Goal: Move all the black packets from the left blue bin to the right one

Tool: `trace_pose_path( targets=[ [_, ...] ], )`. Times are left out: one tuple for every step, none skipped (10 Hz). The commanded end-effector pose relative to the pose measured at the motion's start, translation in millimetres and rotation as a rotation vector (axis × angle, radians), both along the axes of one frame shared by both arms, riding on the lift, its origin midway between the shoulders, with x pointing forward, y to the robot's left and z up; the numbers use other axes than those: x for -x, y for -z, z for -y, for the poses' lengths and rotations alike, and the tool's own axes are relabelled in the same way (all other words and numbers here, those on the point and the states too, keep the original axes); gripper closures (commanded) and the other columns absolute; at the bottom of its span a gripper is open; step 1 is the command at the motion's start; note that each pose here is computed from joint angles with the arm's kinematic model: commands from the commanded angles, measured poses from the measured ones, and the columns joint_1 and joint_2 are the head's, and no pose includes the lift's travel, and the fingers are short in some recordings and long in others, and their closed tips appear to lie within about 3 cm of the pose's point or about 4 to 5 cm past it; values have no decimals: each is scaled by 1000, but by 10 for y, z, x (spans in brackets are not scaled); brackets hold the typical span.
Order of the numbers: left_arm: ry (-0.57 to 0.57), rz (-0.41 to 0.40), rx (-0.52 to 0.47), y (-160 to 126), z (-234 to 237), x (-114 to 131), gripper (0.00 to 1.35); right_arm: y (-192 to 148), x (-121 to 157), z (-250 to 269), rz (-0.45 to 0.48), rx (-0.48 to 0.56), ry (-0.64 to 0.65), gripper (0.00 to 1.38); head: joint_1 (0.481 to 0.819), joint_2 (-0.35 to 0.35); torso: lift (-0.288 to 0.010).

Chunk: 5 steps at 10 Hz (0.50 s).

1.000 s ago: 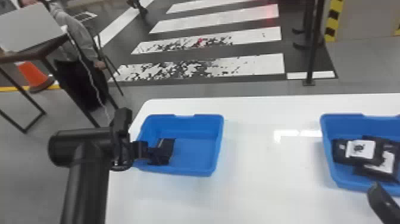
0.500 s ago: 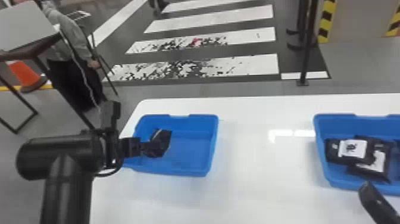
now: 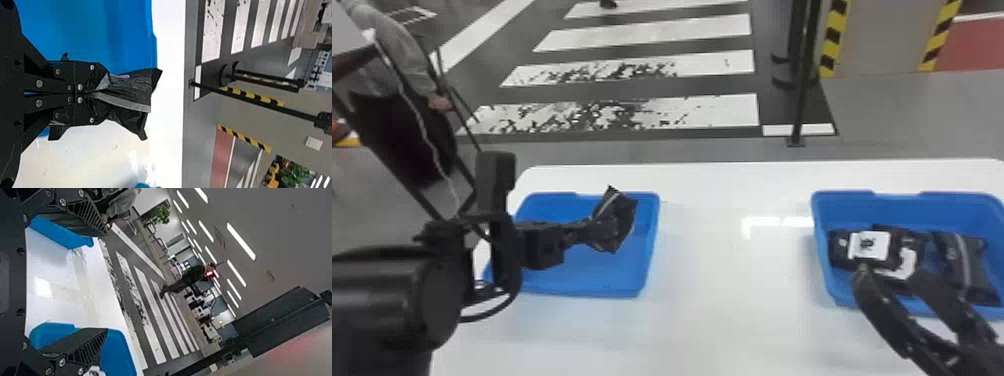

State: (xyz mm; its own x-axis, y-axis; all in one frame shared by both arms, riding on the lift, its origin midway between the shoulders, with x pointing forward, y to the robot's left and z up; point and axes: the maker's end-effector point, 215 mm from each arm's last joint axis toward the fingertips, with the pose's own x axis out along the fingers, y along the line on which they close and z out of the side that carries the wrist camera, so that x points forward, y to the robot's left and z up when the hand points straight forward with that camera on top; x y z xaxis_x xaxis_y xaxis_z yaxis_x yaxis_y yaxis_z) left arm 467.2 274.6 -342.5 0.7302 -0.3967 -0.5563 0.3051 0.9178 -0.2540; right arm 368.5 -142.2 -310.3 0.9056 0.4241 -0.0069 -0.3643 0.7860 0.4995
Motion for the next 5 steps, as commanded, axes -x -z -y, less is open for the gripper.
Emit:
trace_pose_path(
  targets=[
    [100, 22, 54, -61, 509, 90, 1204, -81, -40, -250, 8, -14, -77, 176, 695, 184, -139],
    [156, 25, 87, -75, 786, 126, 1204, -78, -63, -366, 0, -24, -119, 176, 695, 171, -139],
    [207, 33, 120, -114, 1041, 166, 1204, -106, -151, -442, 15, -41, -140, 176, 695, 147, -139],
    [262, 39, 153, -157, 1325, 212, 1204, -150, -240, -512, 28, -49, -161, 171, 695, 119, -139],
    [311, 48, 179, -207, 1554, 257, 1204, -167, -295, -590, 34, -59, -180, 170, 695, 91, -139]
  ],
)
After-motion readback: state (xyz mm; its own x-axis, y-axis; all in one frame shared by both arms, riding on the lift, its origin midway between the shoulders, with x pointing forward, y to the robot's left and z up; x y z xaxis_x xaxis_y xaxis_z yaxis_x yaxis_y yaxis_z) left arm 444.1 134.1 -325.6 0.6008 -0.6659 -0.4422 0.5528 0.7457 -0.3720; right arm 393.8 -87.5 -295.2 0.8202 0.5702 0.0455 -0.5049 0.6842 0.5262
